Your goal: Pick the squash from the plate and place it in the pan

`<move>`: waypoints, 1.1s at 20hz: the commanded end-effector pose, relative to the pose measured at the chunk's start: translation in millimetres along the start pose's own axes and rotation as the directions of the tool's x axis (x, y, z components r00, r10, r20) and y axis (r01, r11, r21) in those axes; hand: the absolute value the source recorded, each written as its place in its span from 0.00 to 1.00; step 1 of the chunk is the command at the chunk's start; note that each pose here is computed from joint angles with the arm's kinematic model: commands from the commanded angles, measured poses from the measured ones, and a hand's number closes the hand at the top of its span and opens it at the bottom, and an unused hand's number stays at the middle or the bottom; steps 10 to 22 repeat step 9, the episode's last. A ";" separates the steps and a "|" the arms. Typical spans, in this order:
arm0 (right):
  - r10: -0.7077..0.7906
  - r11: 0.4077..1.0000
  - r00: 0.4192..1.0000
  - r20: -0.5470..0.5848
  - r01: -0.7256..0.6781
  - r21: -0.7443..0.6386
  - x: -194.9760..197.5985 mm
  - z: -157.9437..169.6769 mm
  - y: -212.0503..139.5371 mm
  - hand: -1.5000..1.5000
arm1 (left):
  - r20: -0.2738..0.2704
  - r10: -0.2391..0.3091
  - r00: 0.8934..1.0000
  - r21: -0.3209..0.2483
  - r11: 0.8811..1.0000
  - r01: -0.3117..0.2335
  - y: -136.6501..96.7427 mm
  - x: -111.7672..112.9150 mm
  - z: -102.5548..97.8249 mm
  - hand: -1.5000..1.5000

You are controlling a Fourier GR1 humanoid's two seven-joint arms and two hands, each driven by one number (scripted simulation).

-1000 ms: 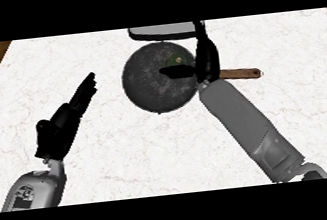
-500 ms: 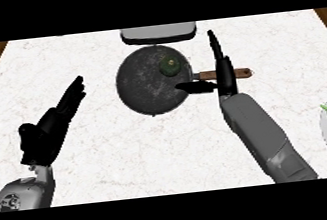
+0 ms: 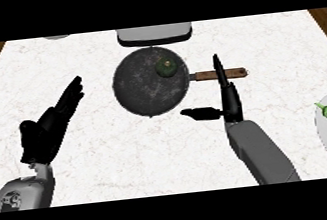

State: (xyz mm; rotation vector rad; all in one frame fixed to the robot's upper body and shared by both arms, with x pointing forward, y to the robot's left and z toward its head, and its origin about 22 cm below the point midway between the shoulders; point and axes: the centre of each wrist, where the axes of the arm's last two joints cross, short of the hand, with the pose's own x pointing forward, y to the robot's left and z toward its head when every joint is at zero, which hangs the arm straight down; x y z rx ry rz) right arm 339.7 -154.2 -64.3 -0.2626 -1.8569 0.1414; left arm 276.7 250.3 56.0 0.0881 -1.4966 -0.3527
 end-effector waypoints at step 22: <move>0.013 0.999 1.000 0.024 -0.013 -0.029 3.0 65.2 5.0 0.00 | 0.000 -0.003 1.000 0.007 1.000 0.003 -3.0 -14.6 -4.0 0.50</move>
